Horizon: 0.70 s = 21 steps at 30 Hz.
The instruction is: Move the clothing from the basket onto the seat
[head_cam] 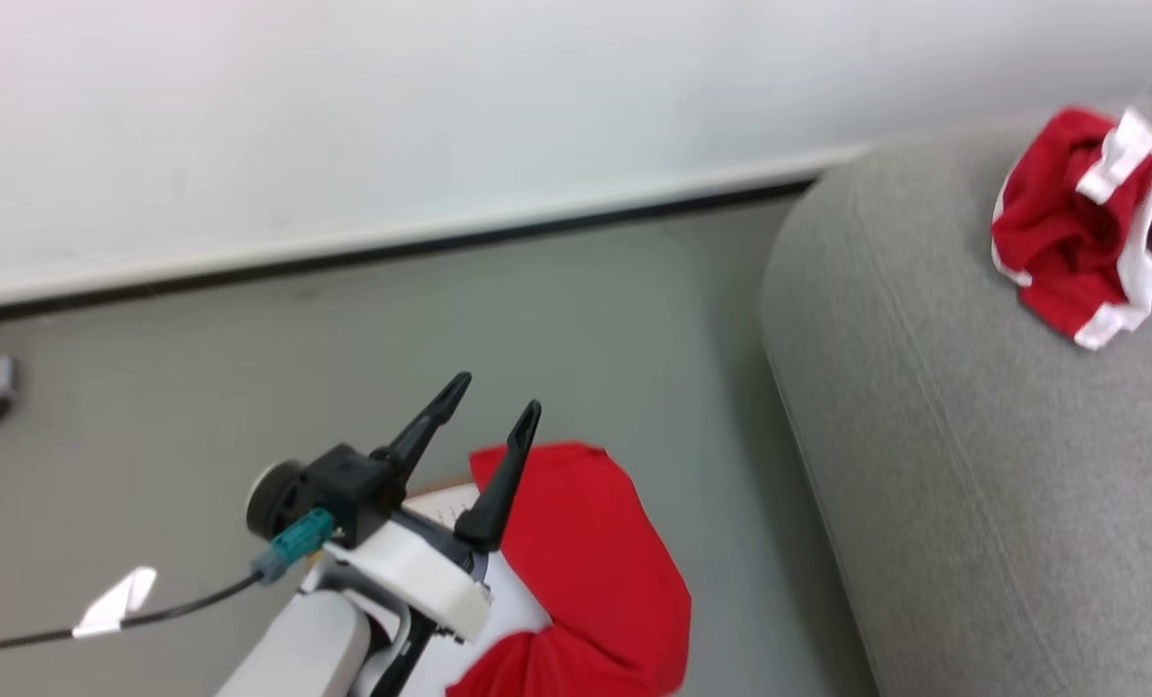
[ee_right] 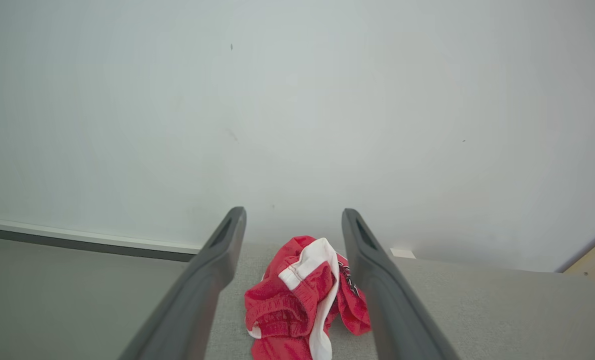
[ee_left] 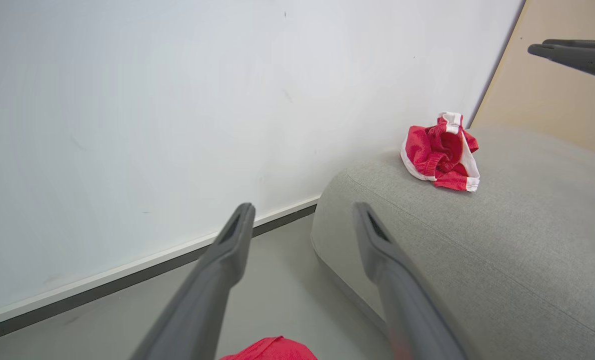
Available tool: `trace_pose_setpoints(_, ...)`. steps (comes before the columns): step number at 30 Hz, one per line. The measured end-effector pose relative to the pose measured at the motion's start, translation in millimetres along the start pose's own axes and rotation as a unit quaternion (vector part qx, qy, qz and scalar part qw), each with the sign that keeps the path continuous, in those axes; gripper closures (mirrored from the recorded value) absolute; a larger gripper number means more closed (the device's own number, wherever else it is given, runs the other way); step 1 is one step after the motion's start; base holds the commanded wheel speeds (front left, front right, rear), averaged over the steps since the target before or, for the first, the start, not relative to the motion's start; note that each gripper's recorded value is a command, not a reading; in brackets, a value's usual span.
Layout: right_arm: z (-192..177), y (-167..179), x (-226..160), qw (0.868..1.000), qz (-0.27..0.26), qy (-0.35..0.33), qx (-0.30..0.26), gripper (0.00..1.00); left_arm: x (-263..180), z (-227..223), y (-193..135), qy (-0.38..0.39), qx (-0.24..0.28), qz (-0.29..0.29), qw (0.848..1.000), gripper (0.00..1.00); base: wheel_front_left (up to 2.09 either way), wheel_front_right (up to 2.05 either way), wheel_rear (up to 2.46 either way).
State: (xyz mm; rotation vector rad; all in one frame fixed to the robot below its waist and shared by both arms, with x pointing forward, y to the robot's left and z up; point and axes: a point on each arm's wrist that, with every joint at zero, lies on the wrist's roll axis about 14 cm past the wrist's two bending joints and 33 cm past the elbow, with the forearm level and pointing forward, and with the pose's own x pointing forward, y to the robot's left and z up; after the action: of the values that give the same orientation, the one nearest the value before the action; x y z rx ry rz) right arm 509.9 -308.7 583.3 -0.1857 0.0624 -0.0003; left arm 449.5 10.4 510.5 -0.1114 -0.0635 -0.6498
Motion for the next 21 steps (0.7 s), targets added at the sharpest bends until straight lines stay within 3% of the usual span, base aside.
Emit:
trace_pose_setpoints(8, 14.0, 53.3, -53.9, 0.994, 0.061, -0.069, 0.055, 0.0, -46.5, 36.6, 20.8, -0.033, 0.013, 0.092, 0.995, 0.0, 0.0, 0.0, 0.0)
trace_pose_setpoints(14, 19.7, 95.7, -82.6, 0.981, 0.097, -0.129, 0.108, 0.0, -88.8, 48.4, 52.1, -0.049, 0.021, 0.174, 0.983, 0.0, 0.0, 0.0, 0.0)
trace_pose_setpoints(21, -11.6, 127.5, -109.8, 0.975, 0.102, -0.124, 0.156, 0.0, -123.0, 42.1, 71.2, -0.045, 0.029, 0.233, 0.971, 0.0, 0.0, 0.0, 0.0)
